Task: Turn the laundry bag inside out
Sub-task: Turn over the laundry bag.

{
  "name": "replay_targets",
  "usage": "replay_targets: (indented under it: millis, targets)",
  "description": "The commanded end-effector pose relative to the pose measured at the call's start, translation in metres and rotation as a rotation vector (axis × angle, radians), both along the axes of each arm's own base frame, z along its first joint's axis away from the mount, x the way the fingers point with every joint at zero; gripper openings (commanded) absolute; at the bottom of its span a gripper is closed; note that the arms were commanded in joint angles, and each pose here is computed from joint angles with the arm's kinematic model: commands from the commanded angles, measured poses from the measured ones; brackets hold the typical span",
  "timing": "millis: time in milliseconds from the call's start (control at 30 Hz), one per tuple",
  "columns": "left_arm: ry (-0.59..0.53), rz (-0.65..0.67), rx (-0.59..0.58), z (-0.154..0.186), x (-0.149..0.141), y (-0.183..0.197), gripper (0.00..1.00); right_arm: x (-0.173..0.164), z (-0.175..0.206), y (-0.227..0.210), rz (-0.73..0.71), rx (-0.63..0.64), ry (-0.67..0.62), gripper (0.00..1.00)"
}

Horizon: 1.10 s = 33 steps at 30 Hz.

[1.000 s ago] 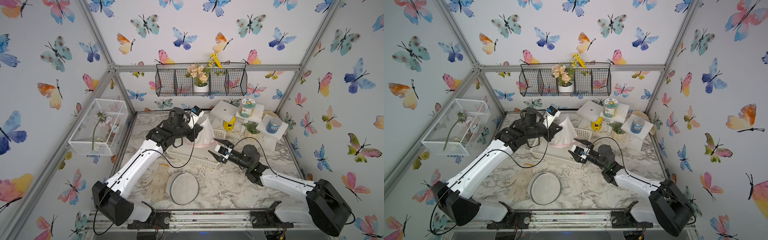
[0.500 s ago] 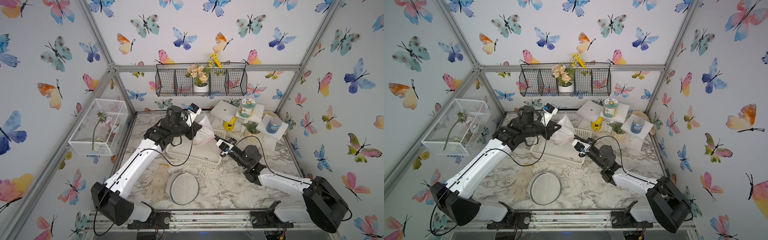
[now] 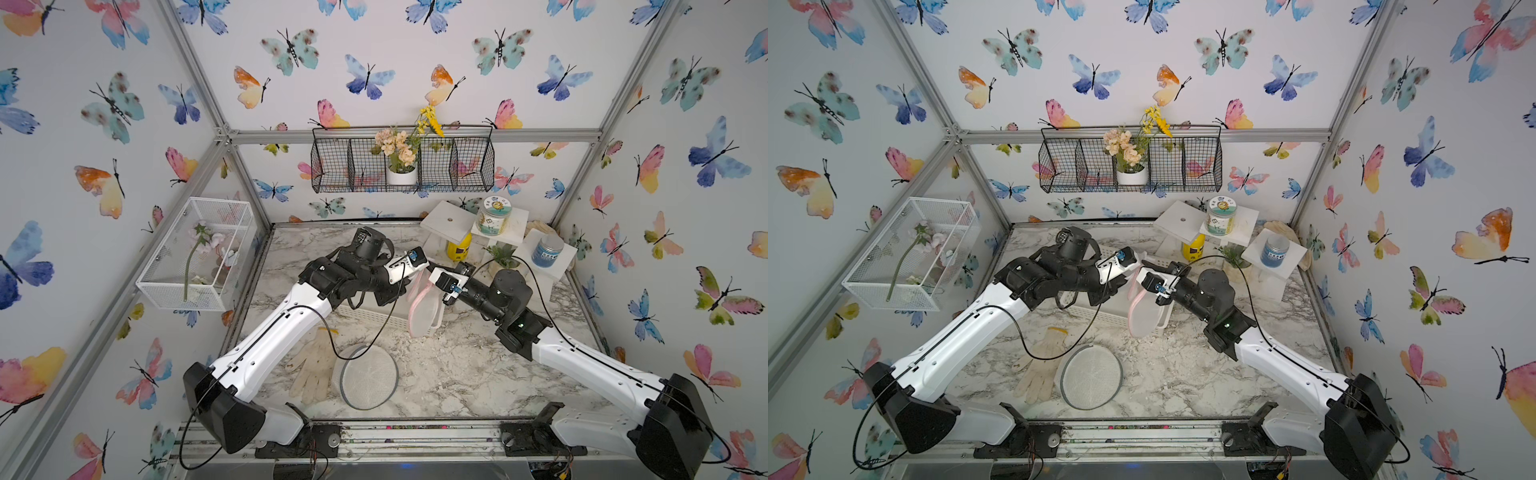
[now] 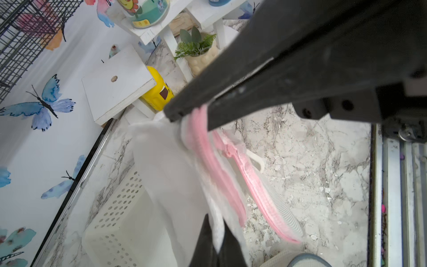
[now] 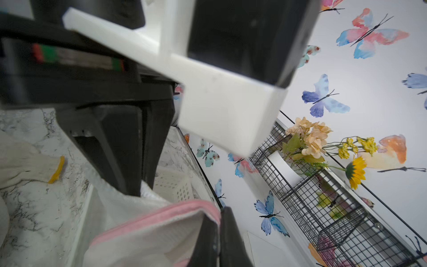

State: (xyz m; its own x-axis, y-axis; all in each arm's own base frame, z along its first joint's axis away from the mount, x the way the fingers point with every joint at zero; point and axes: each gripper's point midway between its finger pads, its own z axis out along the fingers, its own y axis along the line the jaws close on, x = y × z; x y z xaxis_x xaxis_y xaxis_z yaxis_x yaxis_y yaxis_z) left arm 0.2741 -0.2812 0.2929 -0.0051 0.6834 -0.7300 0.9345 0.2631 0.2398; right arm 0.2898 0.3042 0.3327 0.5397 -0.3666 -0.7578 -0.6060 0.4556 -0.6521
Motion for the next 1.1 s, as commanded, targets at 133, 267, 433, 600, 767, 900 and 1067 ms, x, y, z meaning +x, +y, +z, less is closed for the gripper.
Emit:
replay_targets:
  millis: [133, 267, 433, 600, 767, 900, 1067]
  targets:
    - [-0.088, -0.251, 0.083, -0.007, -0.045, 0.015, 0.0, 0.0, 0.002, -0.002, 0.086, -0.085, 0.087, 0.03]
    - [-0.124, -0.331, 0.071, -0.005, -0.054, 0.012, 0.0, 0.006, -0.004, 0.001, 0.135, -0.105, 0.152, 0.08]
    - [-0.162, -0.413, -0.013, 0.006, -0.064, 0.002, 0.0, 0.014, -0.016, 0.008, 0.192, -0.123, 0.232, 0.19]
    - [-0.247, -0.422, -0.104, 0.018, -0.064, -0.002, 0.0, 0.017, -0.035, 0.001, 0.245, -0.163, 0.328, 0.35]
    - [-0.28, -0.413, -0.267, 0.036, -0.066, -0.002, 0.0, 0.004, -0.048, 0.002, 0.334, -0.172, 0.46, 0.52]
    - [-0.264, -0.383, -0.41, 0.049, -0.064, 0.006, 0.0, -0.002, -0.059, 0.0, 0.355, -0.143, 0.55, 0.55]
    - [-0.204, -0.266, -0.372, 0.03, -0.041, 0.011, 0.0, 0.032, -0.039, -0.017, 0.123, -0.023, 0.515, 0.55]
